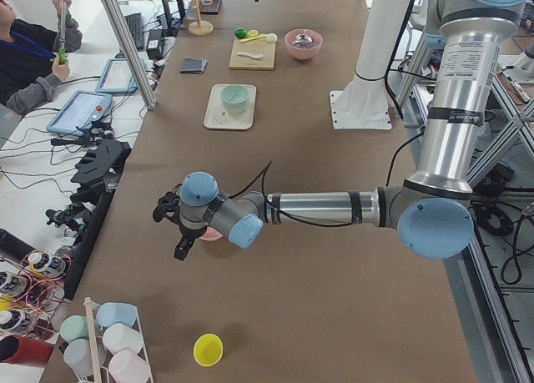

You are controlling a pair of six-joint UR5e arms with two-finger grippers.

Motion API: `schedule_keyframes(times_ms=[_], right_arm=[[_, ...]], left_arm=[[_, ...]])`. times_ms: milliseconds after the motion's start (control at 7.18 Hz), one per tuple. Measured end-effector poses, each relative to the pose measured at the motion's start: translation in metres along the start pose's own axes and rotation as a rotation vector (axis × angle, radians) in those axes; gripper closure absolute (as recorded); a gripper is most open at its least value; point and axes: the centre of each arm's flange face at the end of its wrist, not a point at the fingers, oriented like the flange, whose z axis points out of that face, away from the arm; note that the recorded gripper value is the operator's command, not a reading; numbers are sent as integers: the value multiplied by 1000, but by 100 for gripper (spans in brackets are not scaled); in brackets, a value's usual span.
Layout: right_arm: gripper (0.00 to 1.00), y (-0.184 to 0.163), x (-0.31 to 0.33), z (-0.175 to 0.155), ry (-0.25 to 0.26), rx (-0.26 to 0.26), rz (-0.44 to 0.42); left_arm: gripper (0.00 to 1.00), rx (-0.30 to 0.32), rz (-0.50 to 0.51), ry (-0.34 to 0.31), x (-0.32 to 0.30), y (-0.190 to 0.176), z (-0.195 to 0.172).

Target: Stack pink bowl on green and place spoon

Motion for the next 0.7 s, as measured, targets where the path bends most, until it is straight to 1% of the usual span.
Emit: schedule_keyframes(times_ms=[278, 418, 557, 696], right_arm=[[0, -1, -13, 10, -12, 1, 8], [0, 0, -14, 11, -14, 0, 9], [0, 0, -14, 11, -14, 0, 10], [0, 1, -14, 11, -14, 0, 10]], left_arm=[[2, -11, -25, -7, 25, 7, 46], [6, -10, -25, -13, 32, 12, 61], [23, -11, -20, -13, 36, 16, 71], [47, -13, -16, -12, 39, 18, 76]])
